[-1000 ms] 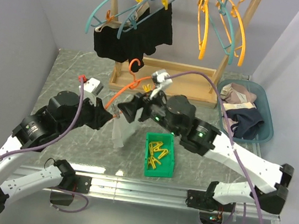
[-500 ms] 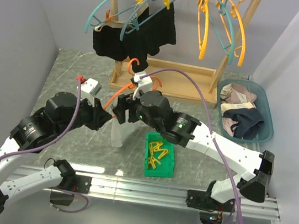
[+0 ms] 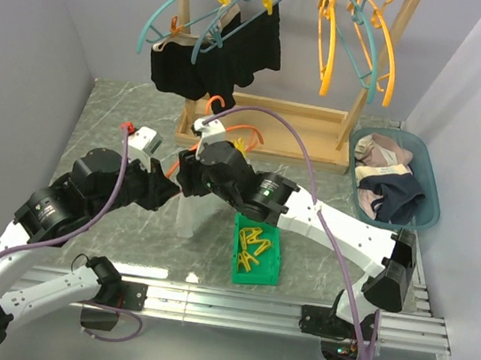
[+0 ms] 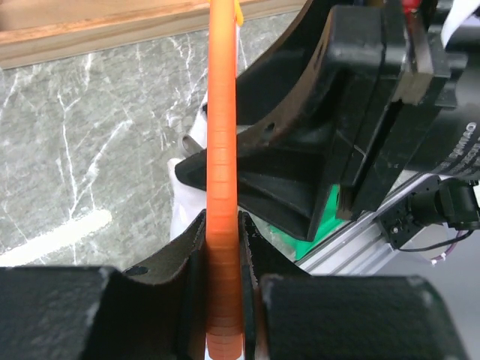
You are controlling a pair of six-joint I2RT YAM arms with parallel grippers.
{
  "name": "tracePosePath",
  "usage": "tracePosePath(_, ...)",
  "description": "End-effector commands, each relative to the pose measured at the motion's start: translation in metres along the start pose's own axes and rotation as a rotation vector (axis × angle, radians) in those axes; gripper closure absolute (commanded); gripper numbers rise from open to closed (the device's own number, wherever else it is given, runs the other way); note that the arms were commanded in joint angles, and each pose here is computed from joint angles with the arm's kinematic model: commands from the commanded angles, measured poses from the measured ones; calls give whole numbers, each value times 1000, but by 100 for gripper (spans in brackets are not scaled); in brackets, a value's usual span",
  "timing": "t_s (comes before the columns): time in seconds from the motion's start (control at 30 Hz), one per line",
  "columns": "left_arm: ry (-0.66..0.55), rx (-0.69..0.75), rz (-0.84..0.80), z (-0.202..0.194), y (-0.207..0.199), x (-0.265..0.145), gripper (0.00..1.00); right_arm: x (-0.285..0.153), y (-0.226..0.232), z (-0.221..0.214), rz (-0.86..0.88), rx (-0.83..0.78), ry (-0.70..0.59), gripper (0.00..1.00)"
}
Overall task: Remove the underwear clipped to the hanger
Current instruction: Remove the underwear from the hanger.
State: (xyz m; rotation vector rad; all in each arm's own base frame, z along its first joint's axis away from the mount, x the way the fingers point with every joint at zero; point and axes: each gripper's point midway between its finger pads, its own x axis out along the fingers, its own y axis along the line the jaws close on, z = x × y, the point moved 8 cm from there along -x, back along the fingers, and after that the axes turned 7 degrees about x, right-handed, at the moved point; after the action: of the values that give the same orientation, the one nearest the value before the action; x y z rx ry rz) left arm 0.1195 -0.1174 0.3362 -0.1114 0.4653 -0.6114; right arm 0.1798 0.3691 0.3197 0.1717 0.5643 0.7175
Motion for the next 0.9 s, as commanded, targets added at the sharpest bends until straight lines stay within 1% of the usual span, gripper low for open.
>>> tracePosePath(0.0,-121,-14,-54,26,-10,-13,100,-9,2,7,-22,13,-31,46)
tracePosePath(0.03,-124,-14,-56,27,-10,-14,100,-10,1,6,-32,12,-33,55)
tracePosePath(0.1,-140,-14,-32,28,-8,-14,100,-11,-4,5,-60,16,-39,65)
tracePosePath(0.13,-139,-14,-25,28,-7,-14,100,-14,-6,6,-67,21,-49,68)
tracePosePath(0.2,-143,-16,-8,28,-5,-14,100,-17,-9,4,-84,29,-55,69)
tracePosePath(0.23,-142,-18,4,27,-4,-14,100,-23,-11,7,-85,40,-72,73)
tracePosePath(0.27,-142,-18,10,27,-3,-14,100,-25,-13,6,-91,49,-80,74)
tracePosePath(0.3,-145,-23,14,28,-3,-14,100,-25,-16,1,-104,64,-82,78)
tracePosePath(0.33,-146,-26,20,28,-2,-13,100,-27,-20,1,-129,79,-101,85)
tracePosePath(0.37,-149,-34,33,28,-2,-13,100,-34,-23,3,-137,97,-127,87)
tracePosePath(0.4,-156,-44,46,29,-1,-12,100,-39,-28,1,-146,134,-160,92)
tracePosePath(0.43,-157,-44,44,29,-1,-11,100,-35,-30,-6,-153,142,-156,92)
tracePosePath(0.47,-157,-52,53,30,0,-10,100,-43,-32,-4,-136,163,-182,93)
tracePosePath(0.5,-164,-59,54,31,-1,-9,100,-39,-36,-14,-131,187,-191,93)
tracePosePath(0.57,-178,-77,59,35,-1,-6,100,-45,-38,-18,-108,210,-220,94)
tracePosePath(0.73,-214,-133,79,46,-3,-1,100,-48,-48,-35,-84,264,-314,100)
tracePosePath(0.77,-228,-152,72,50,-5,1,100,-45,-53,-44,-92,266,-324,100)
tracePosePath(0.87,-254,-188,46,57,-9,5,100,-49,-56,-41,-70,301,-402,100)
